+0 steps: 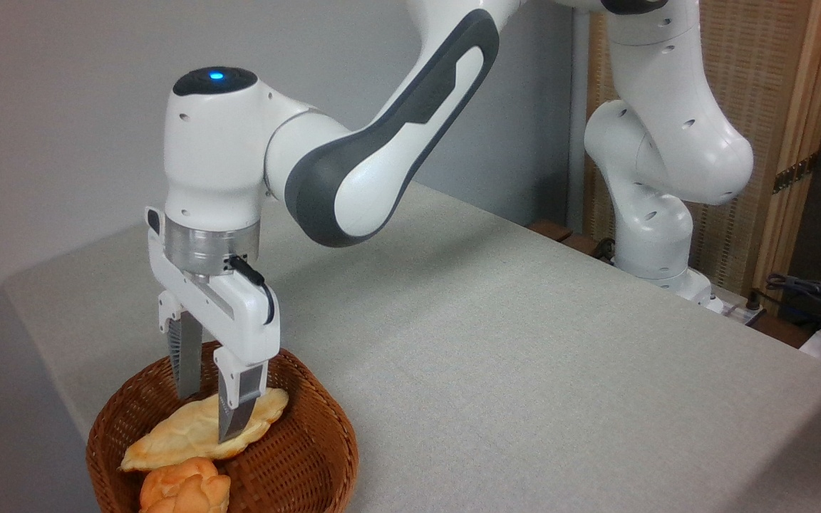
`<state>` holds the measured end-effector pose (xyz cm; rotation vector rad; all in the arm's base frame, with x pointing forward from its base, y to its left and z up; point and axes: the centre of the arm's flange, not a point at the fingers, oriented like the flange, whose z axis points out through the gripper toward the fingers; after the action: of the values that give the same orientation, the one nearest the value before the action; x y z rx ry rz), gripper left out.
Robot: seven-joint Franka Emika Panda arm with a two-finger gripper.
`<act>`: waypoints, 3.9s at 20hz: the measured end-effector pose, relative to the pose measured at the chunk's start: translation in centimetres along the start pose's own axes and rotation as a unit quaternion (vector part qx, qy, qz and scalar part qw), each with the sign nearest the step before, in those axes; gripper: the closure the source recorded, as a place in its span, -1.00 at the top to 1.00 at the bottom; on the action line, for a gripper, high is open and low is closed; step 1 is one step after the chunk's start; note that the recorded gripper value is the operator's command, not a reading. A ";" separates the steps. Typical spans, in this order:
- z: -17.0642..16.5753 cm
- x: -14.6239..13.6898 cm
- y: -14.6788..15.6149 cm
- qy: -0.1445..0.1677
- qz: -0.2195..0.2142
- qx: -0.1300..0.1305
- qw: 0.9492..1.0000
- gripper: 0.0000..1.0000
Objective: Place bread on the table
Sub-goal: 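Descend into the basket and close the gripper on the flat bread, then lift the gripped flat bread up out of the basket, then move the bread beside the basket and lower it onto the table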
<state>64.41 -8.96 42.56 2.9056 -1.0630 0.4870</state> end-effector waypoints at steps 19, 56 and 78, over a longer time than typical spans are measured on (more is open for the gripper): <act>1.3 -0.7 -1.0 -0.006 0.066 0.000 0.998 -0.26; -9.5 -8.3 7.6 -0.105 0.031 -0.115 0.987 1.00; -13.8 -6.2 6.0 -0.084 0.057 -0.057 0.993 1.00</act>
<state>52.24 -8.10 53.32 2.8390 -1.2372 0.1775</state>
